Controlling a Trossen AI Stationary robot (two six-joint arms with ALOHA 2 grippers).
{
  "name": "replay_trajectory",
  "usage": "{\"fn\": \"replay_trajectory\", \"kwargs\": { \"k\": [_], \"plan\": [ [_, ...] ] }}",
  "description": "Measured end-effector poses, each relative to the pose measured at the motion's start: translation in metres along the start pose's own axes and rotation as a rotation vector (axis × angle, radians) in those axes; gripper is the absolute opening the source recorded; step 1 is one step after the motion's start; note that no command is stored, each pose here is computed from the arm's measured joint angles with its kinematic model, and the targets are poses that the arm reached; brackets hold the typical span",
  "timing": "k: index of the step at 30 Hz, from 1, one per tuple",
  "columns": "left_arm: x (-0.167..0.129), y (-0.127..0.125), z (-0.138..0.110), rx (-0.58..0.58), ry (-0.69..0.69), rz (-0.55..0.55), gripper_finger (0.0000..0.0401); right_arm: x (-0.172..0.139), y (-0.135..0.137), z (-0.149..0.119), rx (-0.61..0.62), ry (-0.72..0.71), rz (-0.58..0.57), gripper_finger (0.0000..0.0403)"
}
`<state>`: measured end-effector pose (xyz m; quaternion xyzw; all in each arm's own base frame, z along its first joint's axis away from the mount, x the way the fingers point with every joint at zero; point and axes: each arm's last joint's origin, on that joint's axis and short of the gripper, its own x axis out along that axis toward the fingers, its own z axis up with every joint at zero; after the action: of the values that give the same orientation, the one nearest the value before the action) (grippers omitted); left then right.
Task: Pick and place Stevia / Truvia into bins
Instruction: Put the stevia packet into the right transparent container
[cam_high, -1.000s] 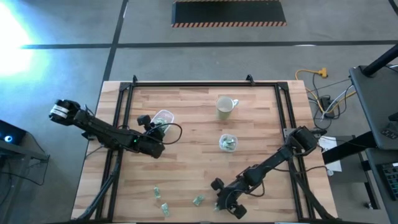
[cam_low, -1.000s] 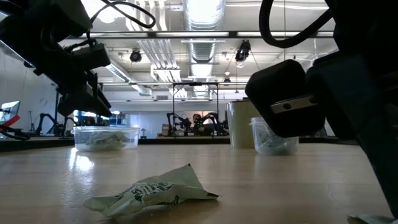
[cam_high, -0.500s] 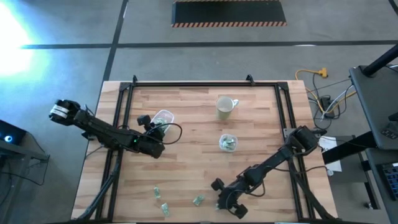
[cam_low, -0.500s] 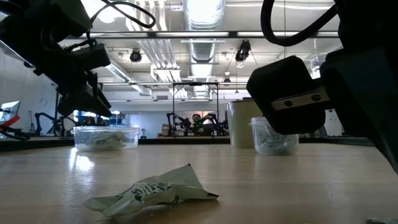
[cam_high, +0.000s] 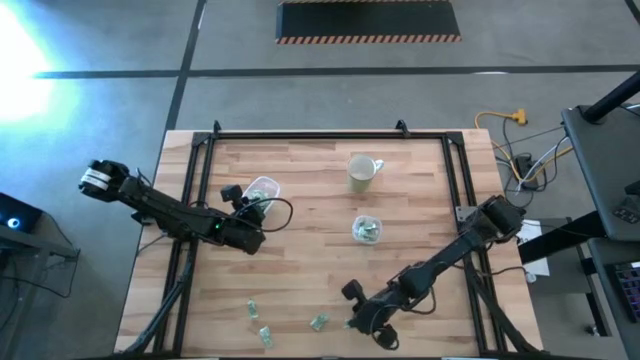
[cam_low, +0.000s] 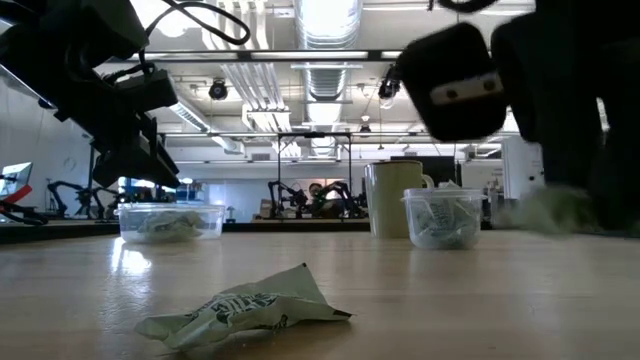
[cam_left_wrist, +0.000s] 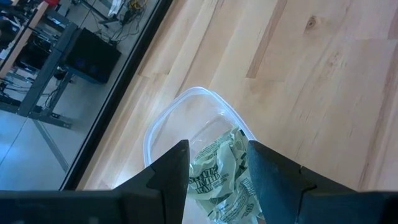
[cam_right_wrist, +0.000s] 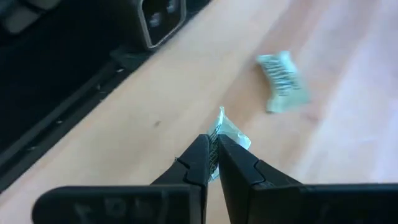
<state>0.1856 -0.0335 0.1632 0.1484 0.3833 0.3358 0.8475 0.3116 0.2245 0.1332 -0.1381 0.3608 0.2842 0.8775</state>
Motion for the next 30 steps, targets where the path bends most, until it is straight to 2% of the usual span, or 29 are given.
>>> {"fn": "replay_trajectory", "kwargs": {
  "k": [7, 15, 22, 26, 30],
  "plan": [
    [0.0, 0.0, 0.0, -0.002, -0.001, 0.0, 0.0147, -0.036, 0.0, 0.006, 0.007, 0.091, -0.29, 0.0022],
    [0.0, 0.0, 0.001, -0.013, -0.009, -0.003, 0.0147, -0.09, -0.022, 0.004, 0.05, 0.208, -0.679, 0.0022],
    [0.0, -0.001, 0.002, -0.017, -0.013, -0.005, 0.0147, -0.121, -0.056, -0.008, 0.14, 0.203, -0.771, 0.0022],
    [0.0, -0.001, 0.002, -0.018, -0.013, -0.005, 0.0147, -0.125, -0.073, -0.026, 0.206, 0.239, -0.812, 0.0022],
    [0.0, -0.001, 0.001, -0.015, -0.012, -0.005, 0.0147, -0.122, -0.085, -0.045, 0.251, 0.291, -0.798, 0.0022]
  ]
}}
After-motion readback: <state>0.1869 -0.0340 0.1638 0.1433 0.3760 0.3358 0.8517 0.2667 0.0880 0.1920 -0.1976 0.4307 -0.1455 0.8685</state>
